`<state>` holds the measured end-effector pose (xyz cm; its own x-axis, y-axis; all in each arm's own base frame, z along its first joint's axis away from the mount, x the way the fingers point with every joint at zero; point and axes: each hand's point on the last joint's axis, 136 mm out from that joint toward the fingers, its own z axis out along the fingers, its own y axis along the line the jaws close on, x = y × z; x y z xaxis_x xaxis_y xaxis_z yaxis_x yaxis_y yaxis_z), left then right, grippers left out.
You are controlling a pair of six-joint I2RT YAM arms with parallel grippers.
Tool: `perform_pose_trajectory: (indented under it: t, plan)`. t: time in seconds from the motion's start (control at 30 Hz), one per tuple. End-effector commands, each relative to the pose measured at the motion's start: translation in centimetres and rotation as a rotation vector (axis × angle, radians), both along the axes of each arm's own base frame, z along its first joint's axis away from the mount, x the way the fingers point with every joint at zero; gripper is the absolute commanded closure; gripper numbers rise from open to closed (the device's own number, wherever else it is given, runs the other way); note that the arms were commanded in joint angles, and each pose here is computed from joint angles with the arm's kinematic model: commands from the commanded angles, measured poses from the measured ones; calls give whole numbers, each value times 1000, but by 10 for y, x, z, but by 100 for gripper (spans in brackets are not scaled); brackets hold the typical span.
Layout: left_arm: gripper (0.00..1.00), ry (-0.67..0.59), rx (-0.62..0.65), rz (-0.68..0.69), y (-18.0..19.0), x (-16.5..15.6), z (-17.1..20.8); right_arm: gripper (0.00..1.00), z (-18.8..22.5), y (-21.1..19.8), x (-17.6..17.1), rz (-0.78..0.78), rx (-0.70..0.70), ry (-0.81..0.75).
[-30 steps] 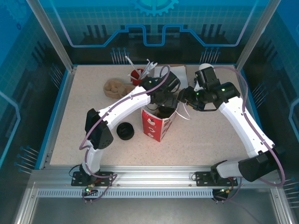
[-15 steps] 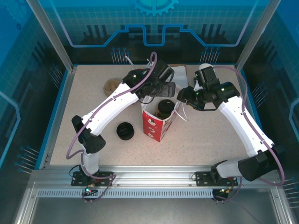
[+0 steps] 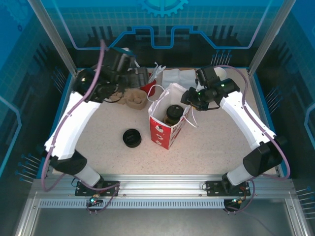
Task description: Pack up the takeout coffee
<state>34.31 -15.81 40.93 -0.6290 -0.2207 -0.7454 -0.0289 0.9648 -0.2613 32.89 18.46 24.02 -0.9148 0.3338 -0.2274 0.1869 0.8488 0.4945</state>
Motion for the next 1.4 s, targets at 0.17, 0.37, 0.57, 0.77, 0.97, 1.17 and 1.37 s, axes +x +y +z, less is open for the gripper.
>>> perform_pose_trajectory:
  t: [0.17,0.37,0.57,0.77,0.97,1.17,1.37]
  plan:
    - [10,37,-6,10,32,-3,-21,85,6,12,-9,144,-8,-7]
    - [10,81,-29,22,42,2,-35,88,5,24,-22,253,47,18]
    - [10,105,-35,8,43,10,-43,90,12,43,-22,334,132,13]
    - [10,92,-47,-14,39,24,-43,87,19,58,-3,363,167,-40]
    - [9,80,-58,-18,37,33,-44,78,17,62,10,384,144,-39]
    - [9,73,-64,-18,37,40,-43,65,33,63,21,393,164,-51]
    - [9,67,-68,-41,36,50,-41,57,77,42,31,357,185,-135]
